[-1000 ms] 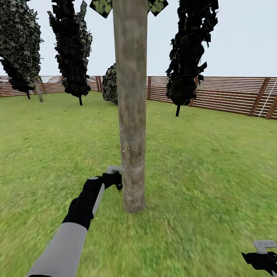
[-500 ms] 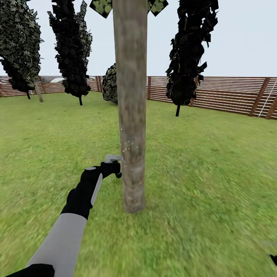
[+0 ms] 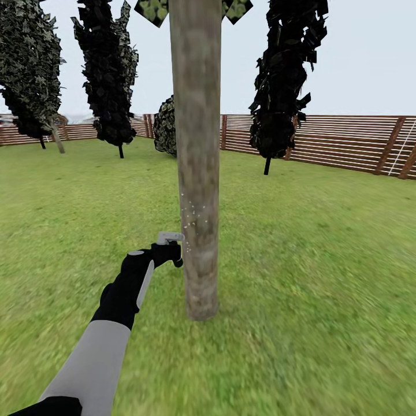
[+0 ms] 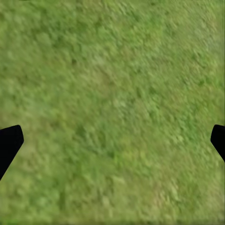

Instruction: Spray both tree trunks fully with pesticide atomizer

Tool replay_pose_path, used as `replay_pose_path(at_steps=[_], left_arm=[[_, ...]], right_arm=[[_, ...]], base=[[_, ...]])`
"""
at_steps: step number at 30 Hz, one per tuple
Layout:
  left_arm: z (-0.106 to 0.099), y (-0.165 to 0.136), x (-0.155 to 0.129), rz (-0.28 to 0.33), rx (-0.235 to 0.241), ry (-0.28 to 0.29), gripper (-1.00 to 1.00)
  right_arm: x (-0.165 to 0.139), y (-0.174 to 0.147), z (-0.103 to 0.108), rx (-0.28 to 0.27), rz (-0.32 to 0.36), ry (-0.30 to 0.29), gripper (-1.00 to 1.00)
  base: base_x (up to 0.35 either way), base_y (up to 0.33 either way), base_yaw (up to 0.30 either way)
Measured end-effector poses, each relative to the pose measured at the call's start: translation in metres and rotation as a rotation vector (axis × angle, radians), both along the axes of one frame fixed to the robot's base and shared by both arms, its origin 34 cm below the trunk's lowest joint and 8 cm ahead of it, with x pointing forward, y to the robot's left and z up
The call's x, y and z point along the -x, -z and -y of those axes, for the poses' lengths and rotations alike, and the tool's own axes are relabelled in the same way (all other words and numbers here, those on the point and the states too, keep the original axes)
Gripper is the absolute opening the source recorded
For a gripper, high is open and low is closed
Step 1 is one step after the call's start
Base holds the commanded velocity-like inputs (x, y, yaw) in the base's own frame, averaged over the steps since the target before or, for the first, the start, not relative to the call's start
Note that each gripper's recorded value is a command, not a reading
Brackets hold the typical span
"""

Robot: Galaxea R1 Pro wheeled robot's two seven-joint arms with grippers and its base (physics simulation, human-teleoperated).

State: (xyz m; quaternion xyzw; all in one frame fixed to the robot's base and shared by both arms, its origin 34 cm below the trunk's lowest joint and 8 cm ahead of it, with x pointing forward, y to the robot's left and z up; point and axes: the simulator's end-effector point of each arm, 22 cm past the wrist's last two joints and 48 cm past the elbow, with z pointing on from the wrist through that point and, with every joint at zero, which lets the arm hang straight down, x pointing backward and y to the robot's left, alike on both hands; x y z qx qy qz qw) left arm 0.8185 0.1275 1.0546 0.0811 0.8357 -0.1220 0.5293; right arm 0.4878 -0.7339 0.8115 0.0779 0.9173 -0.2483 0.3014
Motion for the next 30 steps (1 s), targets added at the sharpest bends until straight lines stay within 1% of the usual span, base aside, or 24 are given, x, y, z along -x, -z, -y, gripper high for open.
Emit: replay_pose_path(at_steps=[4,9,12,13,14,16,17,18,20,21,22,23,24,26,27,28,29,30], left_arm=[[0.0,0.0,0.0,0.0,0.001,-0.001,-1.0],[-0.001,-0.001,0.0,0.001,0.002,-0.002,-1.0],[-0.001,0.0,0.0,0.001,0.001,-0.002,-1.0],[-0.001,0.0,0.0,0.001,0.002,-0.002,-1.0],[-0.001,0.0,0.0,0.001,0.002,-0.001,-1.0],[-0.001,0.0,0.0,0.0,0.002,-0.002,-1.0],[-0.001,0.001,0.0,-0.002,0.001,-0.001,-1.0],[-0.001,0.001,0.0,-0.003,0.001,-0.002,-1.0],[-0.001,0.001,0.0,-0.003,0.001,-0.002,-1.0],[-0.001,0.001,0.0,-0.003,0.001,-0.002,-1.0],[-0.001,0.001,0.0,-0.004,0.001,-0.002,-1.0],[-0.001,0.001,0.0,-0.004,0.001,-0.002,-1.0],[0.0,0.001,0.0,-0.003,0.001,-0.001,-1.0],[0.0,0.001,0.0,-0.003,0.0,-0.001,-1.0],[-0.001,0.001,0.0,-0.003,0.0,-0.001,-1.0],[-0.001,0.001,0.0,-0.003,0.001,-0.002,-1.0],[-0.001,0.001,0.0,-0.004,0.001,-0.002,-1.0],[-0.001,0.001,0.0,-0.003,0.001,-0.002,-1.0]], right_arm=[[0.003,-0.006,0.009,0.013,0.0,0.008,1.0],[0.005,-0.009,0.013,0.018,-0.001,0.011,1.0],[0.005,-0.009,0.013,0.019,-0.001,0.012,1.0],[0.005,-0.009,0.012,0.016,-0.001,0.01,1.0],[0.004,-0.006,0.008,0.001,-0.001,0.0,1.0],[0.001,0.005,-0.008,-0.044,-0.007,-0.031,1.0],[0.007,0.023,-0.028,-0.085,-0.03,-0.057,1.0],[0.028,0.056,-0.06,-0.145,-0.084,-0.09,1.0],[0.063,0.102,-0.113,-0.242,-0.155,-0.131,1.0],[0.072,0.113,-0.128,-0.27,-0.169,-0.139,1.0],[0.093,0.138,-0.166,-0.331,-0.205,-0.163,1.0],[0.105,0.156,-0.202,-0.384,-0.223,-0.186,1.0],[0.108,0.164,-0.222,-0.411,-0.223,-0.196,1.0],[0.11,0.172,-0.243,-0.439,-0.223,-0.207,1.0],[0.116,0.18,-0.265,-0.467,-0.232,-0.221,1.0],[0.127,0.192,-0.3,-0.51,-0.248,-0.238,1.0],[0.133,0.199,-0.323,-0.539,-0.253,-0.247,1.0],[0.137,0.202,-0.336,-0.555,-0.253,-0.253,1.0]], base=[[0.03,0.0,0.0],[-0.242,0.0,0.0],[-0.088,0.0,0.0],[-0.025,0.0,0.0],[-0.016,0.0,0.0],[-0.011,0.0,0.0],[-0.004,0.0,0.0],[-0.003,0.0,0.0],[-0.002,0.0,0.0],[0.0,0.0,0.0],[0.0,0.0,0.0],[0.0,0.0,0.0],[0.0,0.0,0.0],[0.0,0.0,0.0],[0.0,0.0,0.0],[0.0,0.0,0.0],[0.0,0.0,0.0],[0.0,0.0,0.0]])
